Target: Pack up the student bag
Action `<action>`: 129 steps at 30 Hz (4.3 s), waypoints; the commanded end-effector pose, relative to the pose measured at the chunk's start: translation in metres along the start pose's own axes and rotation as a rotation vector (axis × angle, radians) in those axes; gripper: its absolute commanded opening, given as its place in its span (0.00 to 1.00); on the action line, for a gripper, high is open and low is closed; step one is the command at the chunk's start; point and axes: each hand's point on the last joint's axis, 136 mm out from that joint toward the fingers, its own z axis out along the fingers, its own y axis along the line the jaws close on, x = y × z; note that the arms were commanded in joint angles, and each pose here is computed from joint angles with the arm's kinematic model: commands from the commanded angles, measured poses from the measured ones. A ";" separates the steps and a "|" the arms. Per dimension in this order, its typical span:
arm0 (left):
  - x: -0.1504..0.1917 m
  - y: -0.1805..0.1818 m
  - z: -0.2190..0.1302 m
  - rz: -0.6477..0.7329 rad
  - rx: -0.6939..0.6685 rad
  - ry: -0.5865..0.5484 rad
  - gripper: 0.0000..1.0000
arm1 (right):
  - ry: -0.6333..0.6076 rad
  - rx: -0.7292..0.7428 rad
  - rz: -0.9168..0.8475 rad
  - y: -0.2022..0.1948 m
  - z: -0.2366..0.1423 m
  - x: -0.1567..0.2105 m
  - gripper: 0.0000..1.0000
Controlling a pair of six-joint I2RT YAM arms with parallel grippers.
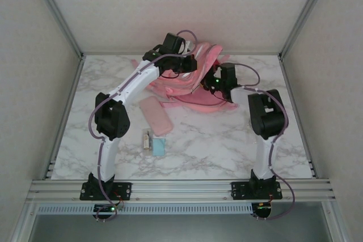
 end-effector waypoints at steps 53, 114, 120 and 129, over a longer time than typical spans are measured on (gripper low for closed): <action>0.090 0.200 -0.066 -0.569 -0.355 -0.333 0.88 | 0.019 0.452 -0.323 0.014 -0.164 0.096 0.86; 0.149 0.147 -0.011 -0.724 -0.259 -0.209 0.30 | 0.126 0.533 -0.468 0.011 -0.079 0.167 0.61; 0.161 0.165 -0.007 -0.731 -0.337 -0.208 0.33 | 0.116 0.536 -0.477 0.013 -0.085 0.166 0.62; 0.167 0.178 -0.009 -0.704 -0.412 -0.207 0.45 | 0.115 0.527 -0.484 0.017 -0.083 0.164 0.65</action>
